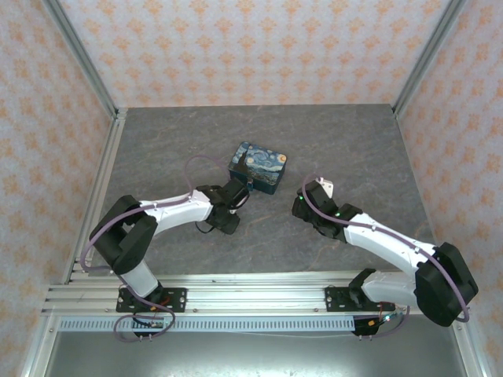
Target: Unlock the padlock with the key
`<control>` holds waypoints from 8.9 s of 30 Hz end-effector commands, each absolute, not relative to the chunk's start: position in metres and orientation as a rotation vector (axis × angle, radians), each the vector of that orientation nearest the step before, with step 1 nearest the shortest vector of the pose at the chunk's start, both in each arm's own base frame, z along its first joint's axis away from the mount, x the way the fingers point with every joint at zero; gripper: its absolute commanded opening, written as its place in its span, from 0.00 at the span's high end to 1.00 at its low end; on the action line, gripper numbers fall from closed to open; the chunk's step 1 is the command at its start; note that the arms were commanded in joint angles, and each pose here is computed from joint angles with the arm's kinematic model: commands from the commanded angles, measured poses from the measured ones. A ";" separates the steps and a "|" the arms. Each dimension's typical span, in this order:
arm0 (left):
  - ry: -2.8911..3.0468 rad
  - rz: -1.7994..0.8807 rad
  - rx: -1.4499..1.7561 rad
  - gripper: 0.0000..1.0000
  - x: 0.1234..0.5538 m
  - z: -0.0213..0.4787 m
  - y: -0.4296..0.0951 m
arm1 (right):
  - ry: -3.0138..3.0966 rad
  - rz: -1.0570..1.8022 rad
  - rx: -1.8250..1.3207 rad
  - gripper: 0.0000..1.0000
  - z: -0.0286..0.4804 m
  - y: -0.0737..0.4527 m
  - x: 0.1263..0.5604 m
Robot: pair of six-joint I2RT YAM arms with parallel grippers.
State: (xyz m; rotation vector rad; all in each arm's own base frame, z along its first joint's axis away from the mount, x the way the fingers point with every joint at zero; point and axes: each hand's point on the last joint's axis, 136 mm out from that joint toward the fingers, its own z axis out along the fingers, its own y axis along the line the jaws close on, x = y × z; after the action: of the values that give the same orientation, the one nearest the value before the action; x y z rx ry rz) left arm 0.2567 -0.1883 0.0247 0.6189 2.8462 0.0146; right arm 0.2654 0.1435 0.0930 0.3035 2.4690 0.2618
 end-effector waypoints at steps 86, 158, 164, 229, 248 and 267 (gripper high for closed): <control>1.999 -0.592 0.697 1.00 0.262 0.234 -0.268 | 2.494 1.472 0.574 0.59 0.213 0.298 0.261; 1.821 -1.484 0.235 0.34 0.272 0.319 -0.291 | 1.645 1.504 -0.194 1.00 0.345 0.267 0.276; 1.759 -1.524 0.196 0.43 0.278 0.327 -0.291 | 1.601 1.610 -0.071 1.00 0.354 0.264 0.280; 1.790 -1.544 0.279 1.00 0.256 0.328 -0.283 | 1.907 1.613 -0.223 0.67 0.344 0.283 0.243; 1.935 -1.396 0.298 0.91 0.256 0.307 -0.275 | 1.958 1.533 -0.267 1.00 0.328 0.286 0.242; 1.870 -1.473 0.327 0.58 0.249 0.307 -0.268 | 1.971 1.557 -0.389 1.00 0.322 0.300 0.241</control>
State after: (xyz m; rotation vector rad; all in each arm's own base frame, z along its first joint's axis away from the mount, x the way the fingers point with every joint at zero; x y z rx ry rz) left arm 0.2515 -0.2659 0.2990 0.2951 1.9232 -1.4346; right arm 0.2453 0.2964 0.3035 -0.3426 2.0548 1.5168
